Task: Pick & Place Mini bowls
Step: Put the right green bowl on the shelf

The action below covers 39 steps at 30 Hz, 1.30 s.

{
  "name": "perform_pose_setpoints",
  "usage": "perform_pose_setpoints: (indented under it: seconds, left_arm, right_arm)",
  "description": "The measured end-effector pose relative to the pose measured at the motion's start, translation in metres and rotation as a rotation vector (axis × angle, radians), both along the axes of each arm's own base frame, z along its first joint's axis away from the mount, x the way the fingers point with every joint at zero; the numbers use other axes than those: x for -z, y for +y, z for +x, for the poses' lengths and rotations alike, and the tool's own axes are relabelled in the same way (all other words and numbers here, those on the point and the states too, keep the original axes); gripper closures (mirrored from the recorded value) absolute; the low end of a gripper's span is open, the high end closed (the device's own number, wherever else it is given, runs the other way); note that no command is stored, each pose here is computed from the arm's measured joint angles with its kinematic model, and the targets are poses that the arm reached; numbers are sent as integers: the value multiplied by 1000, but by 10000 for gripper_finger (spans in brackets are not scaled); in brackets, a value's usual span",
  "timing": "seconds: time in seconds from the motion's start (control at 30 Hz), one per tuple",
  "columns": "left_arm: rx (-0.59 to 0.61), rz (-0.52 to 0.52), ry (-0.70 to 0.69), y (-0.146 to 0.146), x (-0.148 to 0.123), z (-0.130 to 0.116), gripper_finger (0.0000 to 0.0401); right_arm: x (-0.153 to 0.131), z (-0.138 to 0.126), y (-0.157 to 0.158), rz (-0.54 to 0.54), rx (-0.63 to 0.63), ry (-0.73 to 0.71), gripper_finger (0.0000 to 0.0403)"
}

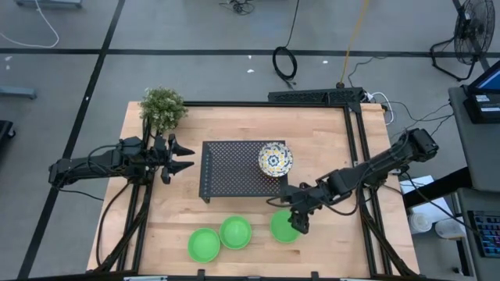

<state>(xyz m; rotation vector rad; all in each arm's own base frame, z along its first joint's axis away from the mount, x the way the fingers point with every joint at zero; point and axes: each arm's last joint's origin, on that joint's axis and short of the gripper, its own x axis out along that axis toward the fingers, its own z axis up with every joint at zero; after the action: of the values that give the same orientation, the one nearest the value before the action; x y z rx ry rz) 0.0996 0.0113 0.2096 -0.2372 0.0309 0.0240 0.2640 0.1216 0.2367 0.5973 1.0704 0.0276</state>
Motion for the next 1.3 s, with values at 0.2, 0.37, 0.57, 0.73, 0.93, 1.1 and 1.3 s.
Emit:
perform_pose_setpoints:
  seconds: [0.2,0.37,0.57,0.73,0.93,1.1,1.3]
  left_arm:
    - [0,0,0,0,0,0,183]
    - [0,0,0,0,0,0,183]
    - [0,0,0,0,0,0,183]
    - [0,0,0,0,0,0,183]
    - [0,0,0,0,0,0,183]
    - [0,0,0,0,0,0,183]
    - [0,0,0,0,0,0,183]
  right_arm:
    - [2,-10,13,1,7,48,219]
    - [5,-17,22,-66,14,32,219]
    - [30,-29,21,-89,56,93,220]
    - [53,-32,19,-43,61,22,220]
    - [77,-40,10,-25,108,32,220]
    - [85,-45,7,-28,122,47,220]
    - [85,-44,6,-42,173,36,221]
